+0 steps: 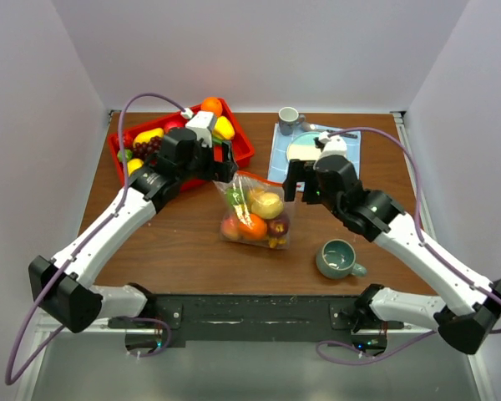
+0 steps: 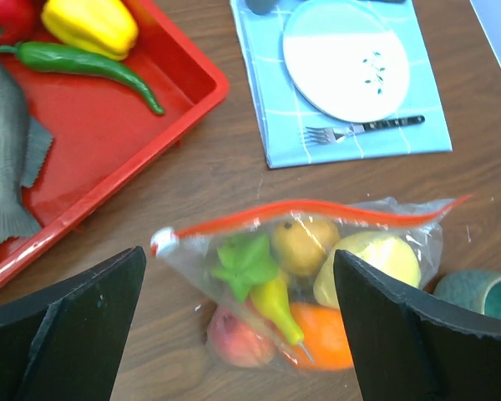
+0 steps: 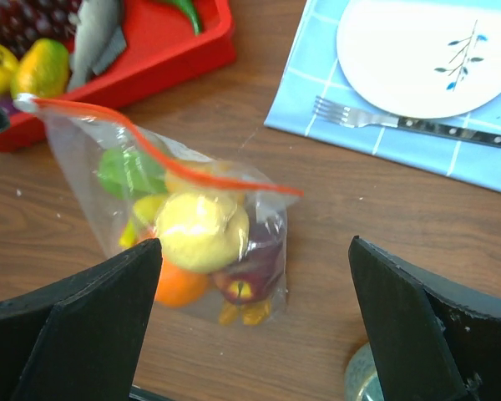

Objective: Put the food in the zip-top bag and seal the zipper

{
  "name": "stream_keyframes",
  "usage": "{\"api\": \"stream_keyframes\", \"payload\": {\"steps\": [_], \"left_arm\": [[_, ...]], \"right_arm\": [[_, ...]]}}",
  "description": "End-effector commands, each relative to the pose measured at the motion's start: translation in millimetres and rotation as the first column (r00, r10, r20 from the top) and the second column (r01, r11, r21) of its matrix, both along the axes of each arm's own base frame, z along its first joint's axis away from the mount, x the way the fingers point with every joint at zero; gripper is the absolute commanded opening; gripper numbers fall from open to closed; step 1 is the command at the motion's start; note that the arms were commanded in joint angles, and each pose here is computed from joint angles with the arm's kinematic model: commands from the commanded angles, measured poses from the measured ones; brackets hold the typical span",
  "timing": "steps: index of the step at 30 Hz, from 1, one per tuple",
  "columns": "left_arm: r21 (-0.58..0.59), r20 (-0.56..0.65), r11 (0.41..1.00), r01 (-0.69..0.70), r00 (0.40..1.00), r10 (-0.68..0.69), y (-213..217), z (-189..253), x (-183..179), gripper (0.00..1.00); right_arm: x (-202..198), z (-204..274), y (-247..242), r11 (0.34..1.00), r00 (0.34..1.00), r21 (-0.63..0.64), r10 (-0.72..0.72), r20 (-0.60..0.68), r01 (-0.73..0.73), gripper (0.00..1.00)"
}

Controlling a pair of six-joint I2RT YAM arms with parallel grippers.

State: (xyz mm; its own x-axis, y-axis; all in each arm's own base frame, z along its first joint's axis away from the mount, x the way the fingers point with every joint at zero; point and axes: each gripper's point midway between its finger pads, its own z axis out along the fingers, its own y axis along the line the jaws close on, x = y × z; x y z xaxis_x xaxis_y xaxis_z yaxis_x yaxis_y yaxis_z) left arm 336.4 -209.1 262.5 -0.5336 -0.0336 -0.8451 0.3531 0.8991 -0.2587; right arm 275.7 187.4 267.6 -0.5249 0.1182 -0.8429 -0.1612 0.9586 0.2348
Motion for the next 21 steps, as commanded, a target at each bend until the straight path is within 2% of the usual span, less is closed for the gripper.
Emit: {"api": "stream_keyframes", "payload": {"steps": [1, 7, 9, 21], "left_arm": [[-0.066, 0.045, 0.988, -0.142, 0.988, 0.145, 21, 26, 2, 1.0], [-0.102, 0.081, 0.971, -0.217, 0.971, 0.225, 45, 27, -18, 1.0], [-0.147, 0.127, 0.967, -0.209, 0.965, 0.228, 49, 38, -24, 1.0], [-0.166, 0.144, 0.963, -0.212, 0.961, 0.237, 52, 37, -28, 1.0]], "right_arm": [[-6, 28, -15, 0.999, 0.998, 0.029, -0.026, 0.053, 0.024, 0.99], [-17, 40, -9, 0.993, 0.996, 0.116, 0.021, 0.092, -0.031, 0.99], [-18, 40, -10, 0.992, 0.995, 0.119, 0.022, 0.096, -0.034, 0.99], [-20, 36, -12, 0.991, 0.995, 0.135, 0.014, 0.1, -0.027, 0.99]]}}
